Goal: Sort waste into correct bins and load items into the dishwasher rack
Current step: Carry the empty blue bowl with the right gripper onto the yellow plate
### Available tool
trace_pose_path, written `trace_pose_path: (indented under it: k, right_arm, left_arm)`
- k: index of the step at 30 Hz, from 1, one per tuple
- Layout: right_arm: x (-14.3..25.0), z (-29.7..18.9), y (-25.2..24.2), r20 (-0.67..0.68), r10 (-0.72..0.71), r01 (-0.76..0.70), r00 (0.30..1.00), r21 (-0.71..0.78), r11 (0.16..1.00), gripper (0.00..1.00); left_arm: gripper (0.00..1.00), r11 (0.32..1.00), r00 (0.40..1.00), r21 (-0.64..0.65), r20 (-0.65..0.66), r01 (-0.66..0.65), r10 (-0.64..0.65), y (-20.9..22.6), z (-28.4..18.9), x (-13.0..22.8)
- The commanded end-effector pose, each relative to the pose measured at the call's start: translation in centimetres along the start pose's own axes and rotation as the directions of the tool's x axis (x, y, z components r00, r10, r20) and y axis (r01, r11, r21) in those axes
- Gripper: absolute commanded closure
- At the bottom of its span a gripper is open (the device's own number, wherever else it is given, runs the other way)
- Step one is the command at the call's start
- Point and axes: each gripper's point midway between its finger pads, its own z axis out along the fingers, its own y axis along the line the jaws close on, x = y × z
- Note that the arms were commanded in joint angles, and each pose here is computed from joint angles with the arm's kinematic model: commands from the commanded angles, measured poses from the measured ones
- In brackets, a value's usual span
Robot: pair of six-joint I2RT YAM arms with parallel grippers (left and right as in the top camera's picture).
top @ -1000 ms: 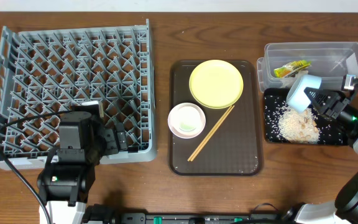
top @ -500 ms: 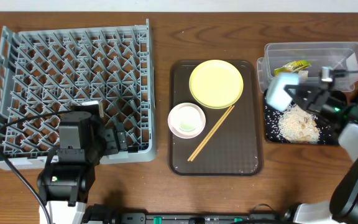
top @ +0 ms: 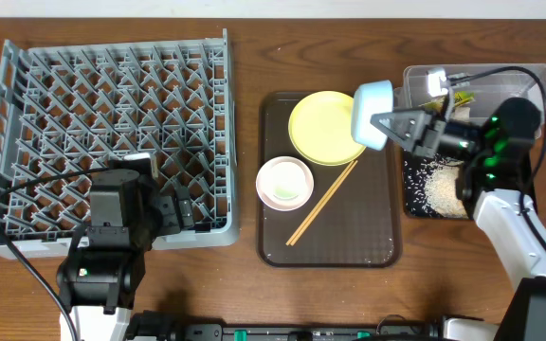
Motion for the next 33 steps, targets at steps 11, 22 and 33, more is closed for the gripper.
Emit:
trace_pose_path:
  k: [11,22,33]
  right_arm:
    - [-6.9,3.0,-2.2,0.108,-0.253,0.194,0.961,0.387,0.902,0.99]
    - [1.1,3.6,-5.5,-0.431,-0.272,0.498,0.860,0.596,0.630,0.99]
    - [4.2,8.1,-10.1,-0.656,-0.331,0.728,0.679,0.543,0.417,0.99]
  left_arm:
    - [0.07,1.000,1.000,0.009,0.023,0.003,-0.003,-0.3,-0.5,-0.8]
    - [0.07,1.000,1.000,0.008,0.023,0.003,-0.003,-0.3,-0.5,-0.8]
    - [0.07,1.000,1.000,0.009,0.023,0.003,-0.003,-0.3,-0.5,-0.8]
